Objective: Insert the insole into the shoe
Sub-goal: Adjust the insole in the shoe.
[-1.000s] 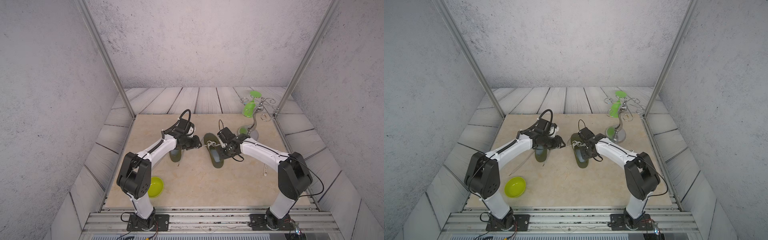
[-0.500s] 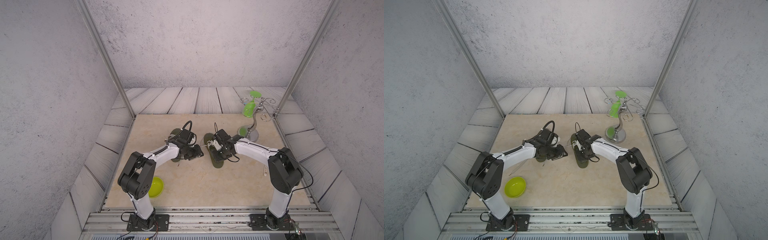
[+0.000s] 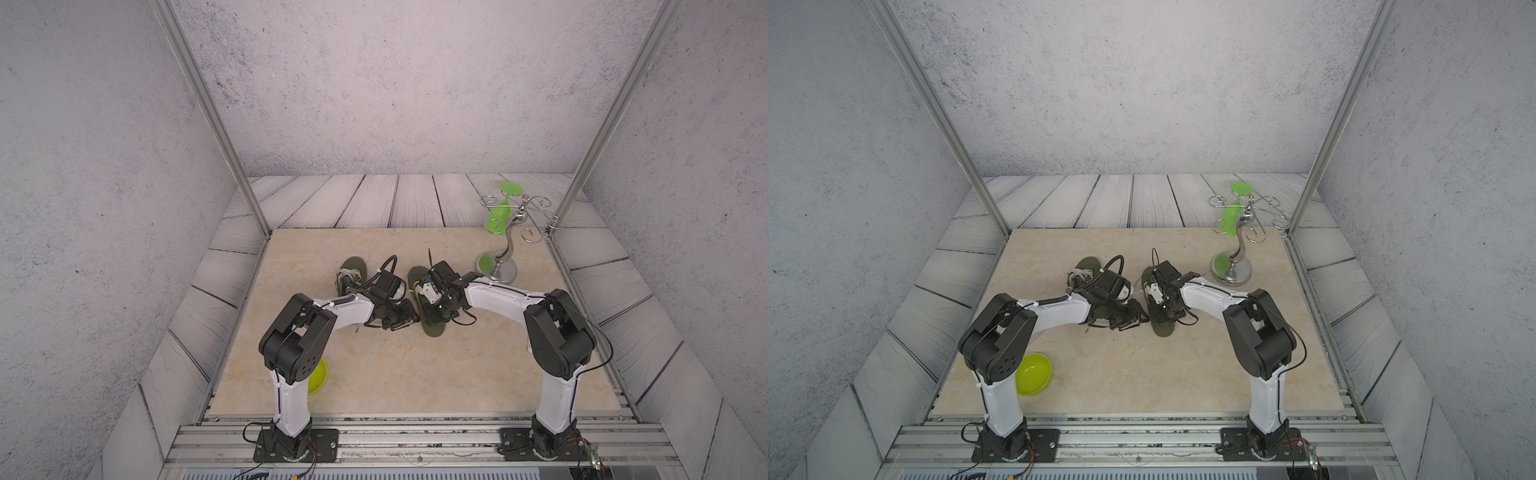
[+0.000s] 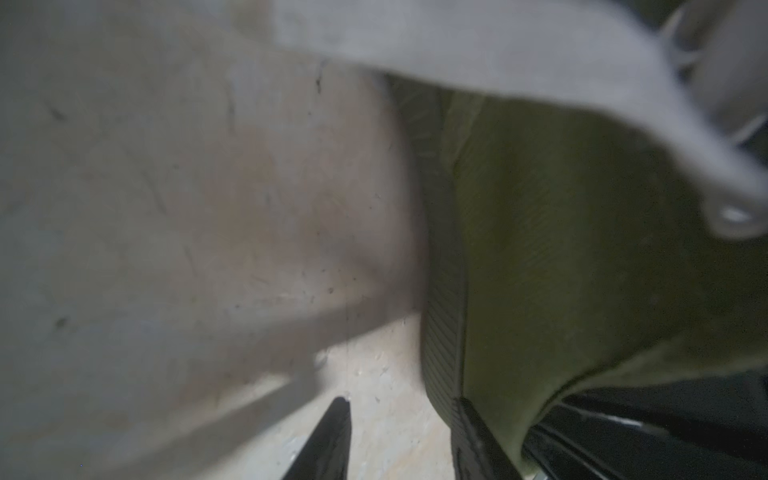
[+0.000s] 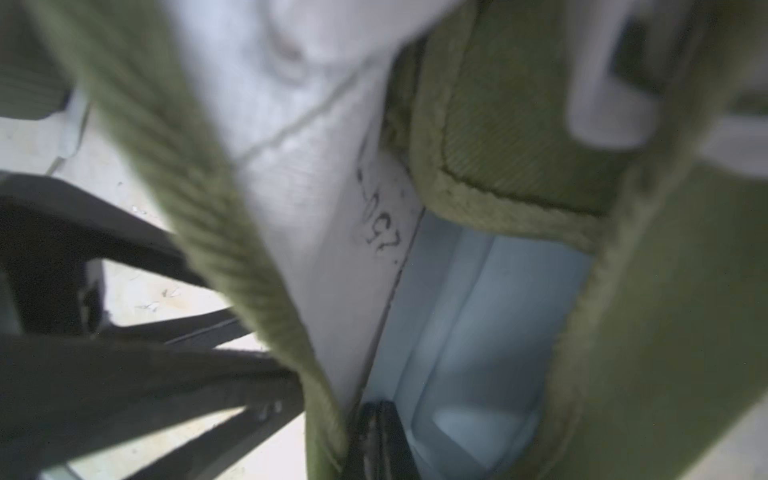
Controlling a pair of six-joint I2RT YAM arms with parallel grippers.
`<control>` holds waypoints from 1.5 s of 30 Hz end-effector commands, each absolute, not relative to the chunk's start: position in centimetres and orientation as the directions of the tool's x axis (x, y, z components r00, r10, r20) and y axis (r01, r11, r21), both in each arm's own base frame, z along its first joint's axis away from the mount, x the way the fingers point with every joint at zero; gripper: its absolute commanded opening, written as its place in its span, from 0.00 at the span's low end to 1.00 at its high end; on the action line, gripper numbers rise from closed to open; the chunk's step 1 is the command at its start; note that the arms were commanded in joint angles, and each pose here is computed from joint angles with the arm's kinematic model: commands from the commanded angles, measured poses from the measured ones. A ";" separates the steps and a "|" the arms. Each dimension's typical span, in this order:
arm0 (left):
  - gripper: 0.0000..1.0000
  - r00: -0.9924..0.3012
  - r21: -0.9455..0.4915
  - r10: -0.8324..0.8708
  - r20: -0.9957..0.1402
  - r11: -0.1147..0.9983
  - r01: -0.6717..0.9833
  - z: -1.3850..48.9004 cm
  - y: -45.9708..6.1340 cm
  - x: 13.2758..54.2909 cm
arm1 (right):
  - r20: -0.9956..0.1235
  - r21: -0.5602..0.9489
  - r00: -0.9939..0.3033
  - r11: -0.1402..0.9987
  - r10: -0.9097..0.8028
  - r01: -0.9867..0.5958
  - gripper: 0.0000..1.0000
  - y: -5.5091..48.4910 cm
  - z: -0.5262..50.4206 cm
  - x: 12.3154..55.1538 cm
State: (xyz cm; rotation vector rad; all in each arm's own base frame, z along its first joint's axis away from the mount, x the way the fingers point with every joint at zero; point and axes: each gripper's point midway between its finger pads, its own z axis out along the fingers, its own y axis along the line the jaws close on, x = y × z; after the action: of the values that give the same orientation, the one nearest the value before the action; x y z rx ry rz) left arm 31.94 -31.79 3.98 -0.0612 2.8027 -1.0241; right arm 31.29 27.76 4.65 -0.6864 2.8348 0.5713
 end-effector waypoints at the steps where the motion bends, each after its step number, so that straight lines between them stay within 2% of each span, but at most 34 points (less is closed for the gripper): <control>1: 0.43 -0.986 -0.653 -0.096 -0.135 0.758 0.016 3.8 -32.0 32.0 | -0.264 0.403 -0.873 0.776 -0.410 -0.486 0.08 28.5 6.2 30.5; 22: 0.43 -0.988 -0.639 -0.092 -0.126 0.769 0.010 2.9 -31.7 31.6 | -0.273 0.588 -0.894 0.675 -0.354 -0.447 0.08 29.9 11.7 27.7; 24: 0.43 -0.986 -0.630 -0.088 -0.139 0.777 0.019 3.3 -31.5 31.7 | -0.279 0.546 -0.898 0.713 -0.341 -0.440 0.08 29.1 11.9 28.1; 28: 0.43 -0.977 -0.561 -0.053 -0.205 0.825 0.073 5.2 -30.6 31.9 | -0.316 0.345 -0.900 0.847 -0.300 -0.404 0.09 25.3 12.9 29.5; 31: 0.43 -0.968 -0.521 -0.006 -0.249 0.844 0.129 7.5 -30.4 31.6 | -0.352 0.224 -0.895 0.904 -0.274 -0.365 0.10 22.4 14.2 29.6; 37: 0.45 -0.954 -0.553 0.061 -0.294 0.803 0.222 11.0 -32.9 31.2 | -0.374 0.164 -0.902 0.942 -0.214 -0.292 0.11 18.8 13.7 28.0; 39: 0.45 -0.947 -0.514 0.111 -0.302 0.817 0.259 11.0 -33.9 31.2 | -0.367 0.174 -0.911 0.947 -0.191 -0.269 0.11 18.1 13.0 27.4; 41: 0.39 -0.934 -0.441 0.165 -0.318 0.846 0.299 10.7 -34.5 31.5 | -0.360 0.184 -0.916 0.949 -0.175 -0.254 0.11 17.5 12.5 26.9; 45: 0.19 -0.904 -0.301 0.262 -0.339 0.880 0.368 10.0 -35.4 32.1 | -0.359 0.184 -0.919 0.953 -0.164 -0.242 0.11 16.8 12.1 26.3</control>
State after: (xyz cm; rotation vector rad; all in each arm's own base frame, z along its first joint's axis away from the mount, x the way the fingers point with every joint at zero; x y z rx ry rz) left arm 32.76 -36.98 12.45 0.3714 2.6820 -0.7658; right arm 26.23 17.57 11.09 -0.3418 2.7988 0.3370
